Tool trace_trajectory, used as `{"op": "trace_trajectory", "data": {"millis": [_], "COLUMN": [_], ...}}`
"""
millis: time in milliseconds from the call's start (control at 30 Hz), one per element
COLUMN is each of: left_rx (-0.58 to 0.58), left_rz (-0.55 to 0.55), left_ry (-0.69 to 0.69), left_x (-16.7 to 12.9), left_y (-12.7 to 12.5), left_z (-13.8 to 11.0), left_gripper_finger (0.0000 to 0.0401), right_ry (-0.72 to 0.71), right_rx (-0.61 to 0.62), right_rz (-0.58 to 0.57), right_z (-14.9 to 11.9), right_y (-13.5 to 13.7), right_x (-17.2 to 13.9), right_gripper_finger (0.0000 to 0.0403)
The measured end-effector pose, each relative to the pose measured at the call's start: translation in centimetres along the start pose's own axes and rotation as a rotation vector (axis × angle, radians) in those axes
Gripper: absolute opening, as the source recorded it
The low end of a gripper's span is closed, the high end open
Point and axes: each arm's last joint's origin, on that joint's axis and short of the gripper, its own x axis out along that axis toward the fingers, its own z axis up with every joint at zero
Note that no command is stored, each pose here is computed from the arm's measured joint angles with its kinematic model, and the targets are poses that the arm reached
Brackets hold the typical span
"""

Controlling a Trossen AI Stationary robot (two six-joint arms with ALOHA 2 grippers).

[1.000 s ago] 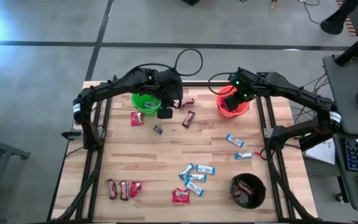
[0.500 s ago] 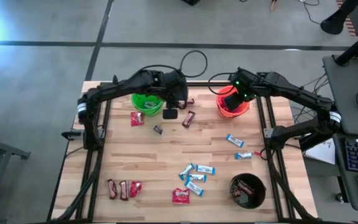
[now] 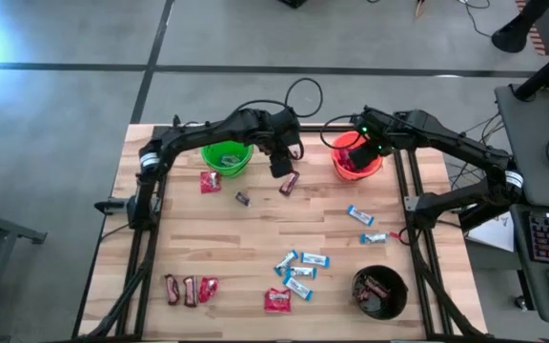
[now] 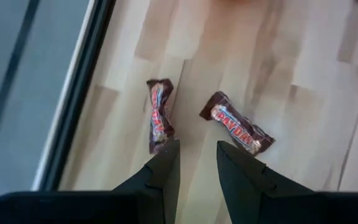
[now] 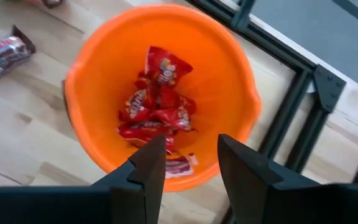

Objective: Sort candy
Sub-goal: Put the brown candy into the black bucket

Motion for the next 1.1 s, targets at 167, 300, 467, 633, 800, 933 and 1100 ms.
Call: {"op": "trace_trajectory", "data": {"millis": [167,300,467,633,800,933,1100], "left_rx": [-0.106,-0.145,-0.226,-0.339,-0.421,-0.451,-0.461], "left_rz": [-0.048,-0.082,-0.083,-0.079,-0.126,-0.132,-0.122], "left_ry": [0.015,0.030,0.042,0.081,0.113,0.153,0.226], "left_x": [1.3,2.6,4.1,5.5,6.5,7.7,9.4], "left_y": [-0.1,-0.4,-0.7,-0.9,-1.5,-1.9,-2.3], "left_z": [0.1,0.2,0.3,0.1,0.0,-0.3,-0.9], "left_gripper_finger": [0.0088,0.0088,0.0088,0.0091,0.0105,0.0116,0.0128], "right_ry": [0.014,0.031,0.040,0.044,0.045,0.048,0.063], "right_rx": [-0.015,-0.024,-0.041,-0.086,-0.099,-0.119,-0.153], "right_rz": [-0.009,-0.017,-0.022,-0.040,-0.041,-0.042,-0.048], "right_z": [-0.1,-0.3,-0.4,-0.5,-0.5,-0.5,-0.7], "right_y": [-0.1,-0.2,-0.2,-0.3,-0.3,-0.3,-0.4], "right_x": [0.0,0.0,0.0,0.0,0.0,0.0,0.0], "right_gripper_finger": [0.0146,0.0154,0.0166,0.0173,0.0173,0.0173,0.0173]}}
